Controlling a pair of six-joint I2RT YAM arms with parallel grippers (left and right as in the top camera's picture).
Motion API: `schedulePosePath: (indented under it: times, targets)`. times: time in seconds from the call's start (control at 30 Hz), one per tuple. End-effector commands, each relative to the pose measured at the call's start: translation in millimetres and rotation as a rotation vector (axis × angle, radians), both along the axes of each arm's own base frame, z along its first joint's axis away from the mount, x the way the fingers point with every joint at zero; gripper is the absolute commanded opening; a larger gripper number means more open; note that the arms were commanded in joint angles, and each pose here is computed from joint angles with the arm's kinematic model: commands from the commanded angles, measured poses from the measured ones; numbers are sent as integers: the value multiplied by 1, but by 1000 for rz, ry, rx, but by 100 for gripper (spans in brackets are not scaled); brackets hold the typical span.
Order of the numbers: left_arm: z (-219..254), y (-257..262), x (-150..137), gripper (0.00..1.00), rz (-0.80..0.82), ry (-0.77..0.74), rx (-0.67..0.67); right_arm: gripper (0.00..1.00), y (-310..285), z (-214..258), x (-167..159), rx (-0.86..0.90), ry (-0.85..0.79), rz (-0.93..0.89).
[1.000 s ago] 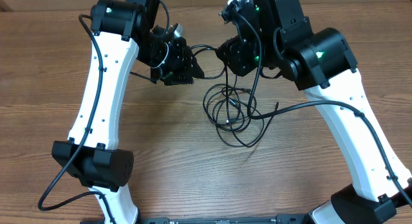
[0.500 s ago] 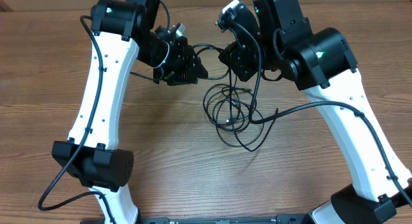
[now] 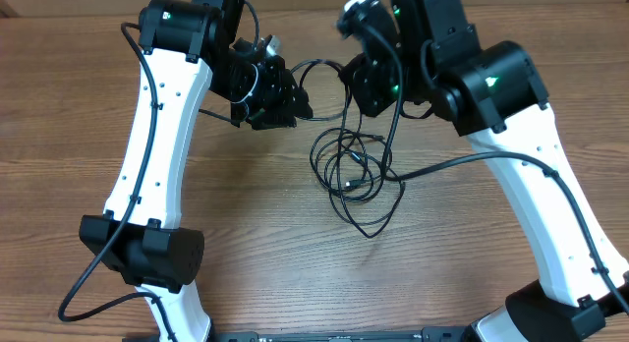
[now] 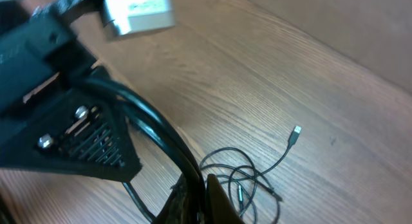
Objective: Untangle cables
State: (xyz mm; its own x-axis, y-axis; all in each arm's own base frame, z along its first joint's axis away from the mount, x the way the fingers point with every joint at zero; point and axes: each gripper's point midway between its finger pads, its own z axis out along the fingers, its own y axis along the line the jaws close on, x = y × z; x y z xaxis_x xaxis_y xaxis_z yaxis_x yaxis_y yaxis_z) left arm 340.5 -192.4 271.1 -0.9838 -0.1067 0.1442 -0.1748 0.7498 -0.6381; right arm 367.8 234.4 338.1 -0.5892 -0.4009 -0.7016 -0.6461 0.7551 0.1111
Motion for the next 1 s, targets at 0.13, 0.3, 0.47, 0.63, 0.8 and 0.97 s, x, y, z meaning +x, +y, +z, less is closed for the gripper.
schedulePosePath:
  times: [0.13,0.3,0.47,0.63,0.8,0.97]
  targets:
    - [-32,67,23,4,243,-20,432,4,-45,9,30,152,101,-398]
    - [-33,70,24,5,254,-19,445,4,-53,9,34,219,156,-502]
    - [-31,62,21,4,241,-6,404,10,-48,5,26,223,196,-468]
    - [-24,43,20,4,209,4,290,30,-17,-2,2,205,207,-133]
    - [-12,20,12,5,174,54,141,54,-11,-16,-5,147,175,13]
    - [-1,5,2,4,133,92,40,61,-12,-29,-6,108,169,54]
